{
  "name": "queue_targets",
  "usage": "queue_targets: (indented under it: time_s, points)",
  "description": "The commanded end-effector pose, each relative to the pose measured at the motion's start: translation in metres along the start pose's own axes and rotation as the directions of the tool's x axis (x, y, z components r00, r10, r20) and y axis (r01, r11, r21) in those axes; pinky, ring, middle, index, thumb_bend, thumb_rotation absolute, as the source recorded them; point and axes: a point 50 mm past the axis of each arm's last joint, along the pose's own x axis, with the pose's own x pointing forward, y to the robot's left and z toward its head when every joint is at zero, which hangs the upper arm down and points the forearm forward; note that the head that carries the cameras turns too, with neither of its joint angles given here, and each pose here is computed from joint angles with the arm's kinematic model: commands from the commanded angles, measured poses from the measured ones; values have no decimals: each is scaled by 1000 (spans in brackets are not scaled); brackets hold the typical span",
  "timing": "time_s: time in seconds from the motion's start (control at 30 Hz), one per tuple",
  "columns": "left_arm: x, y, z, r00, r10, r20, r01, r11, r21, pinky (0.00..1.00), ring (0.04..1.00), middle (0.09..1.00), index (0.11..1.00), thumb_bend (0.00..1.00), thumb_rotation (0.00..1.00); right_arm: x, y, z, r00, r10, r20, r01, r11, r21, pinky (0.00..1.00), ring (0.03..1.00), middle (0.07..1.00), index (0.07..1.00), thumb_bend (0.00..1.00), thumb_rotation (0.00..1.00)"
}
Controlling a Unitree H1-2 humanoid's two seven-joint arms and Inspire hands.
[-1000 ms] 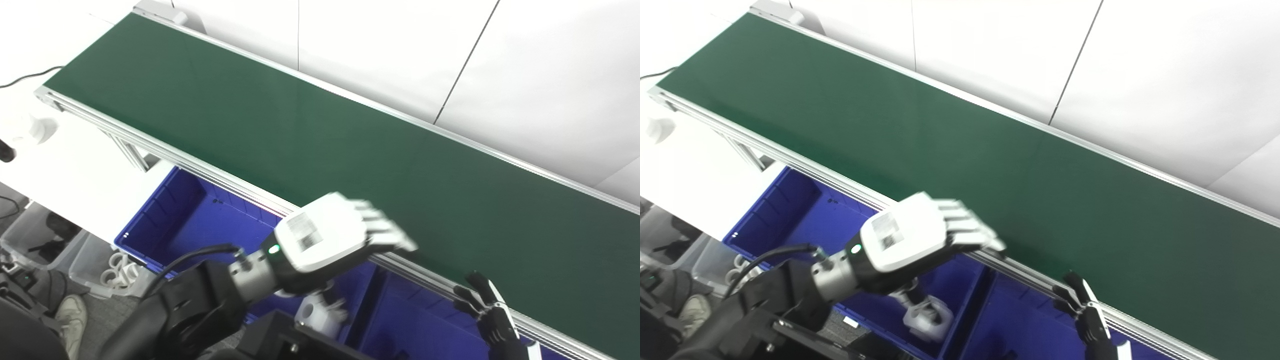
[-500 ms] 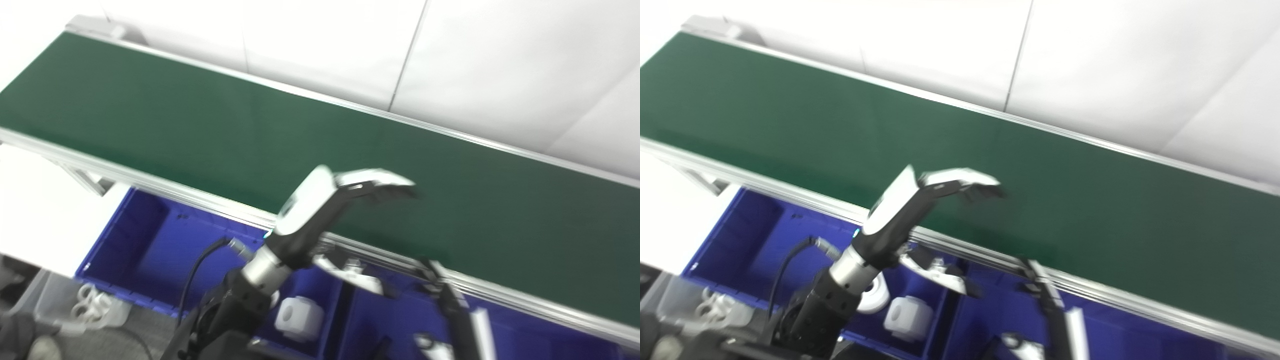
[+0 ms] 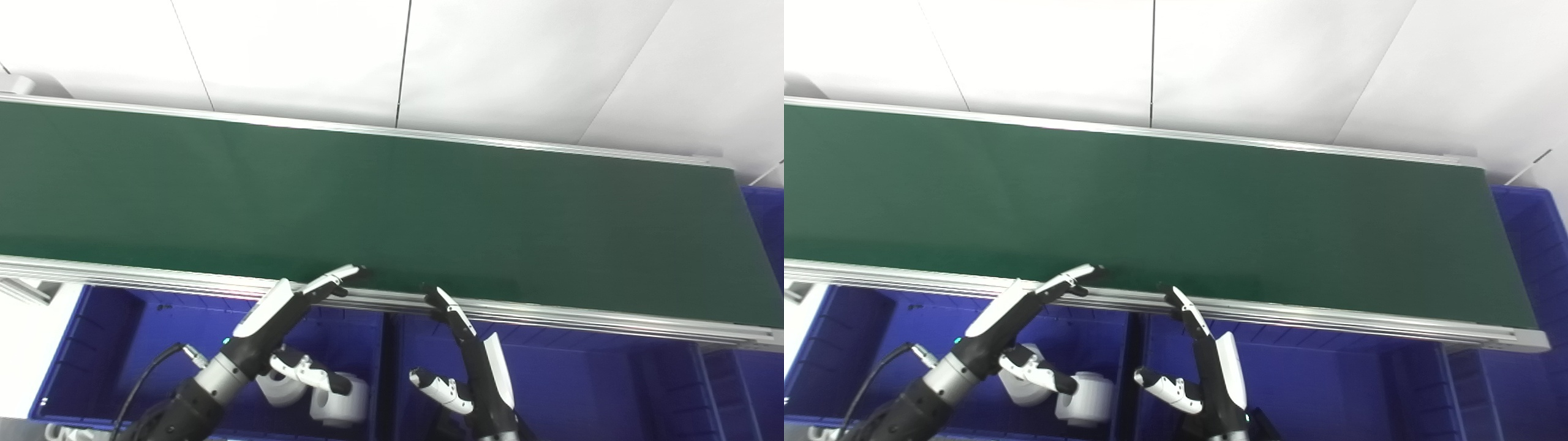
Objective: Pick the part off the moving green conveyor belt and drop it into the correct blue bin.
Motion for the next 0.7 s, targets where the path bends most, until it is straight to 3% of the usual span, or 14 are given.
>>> queue_targets:
  time_s: [0.0, 0.13, 0.23, 0.3, 0.5, 0.67]
  points:
    - [2, 1, 37, 995, 18, 99, -15, 1000, -23, 833, 928, 961, 947, 850, 741, 6, 24, 24, 997, -15, 78, 10, 998, 63, 842, 890, 905, 887, 801, 905]
    - [5, -8, 100, 982, 78, 169, -74, 997, -34, 876, 959, 978, 965, 793, 856, -3, 13, 27, 997, -6, 80, 2, 998, 58, 870, 908, 917, 907, 788, 947]
    - [1, -18, 120, 977, 134, 166, -120, 989, -90, 897, 961, 969, 950, 808, 890, -7, 3, 28, 997, 2, 79, -6, 999, 52, 882, 915, 923, 917, 778, 974]
    - [1, -25, 119, 977, 146, 153, -128, 984, -120, 887, 949, 957, 932, 821, 879, -10, -5, 28, 997, 2, 81, -6, 999, 53, 889, 917, 924, 918, 768, 979]
    - [6, -44, 78, 982, 186, 33, -167, 937, -307, 885, 962, 980, 955, 854, 829, -19, -26, 27, 998, -13, 56, 8, 997, 78, 831, 878, 905, 896, 813, 977]
    - [21, -45, 67, 983, 184, -1, -174, 931, -321, 936, 996, 1000, 983, 852, 826, -17, -29, 29, 999, 4, 50, -8, 997, 82, 779, 836, 875, 881, 839, 962]
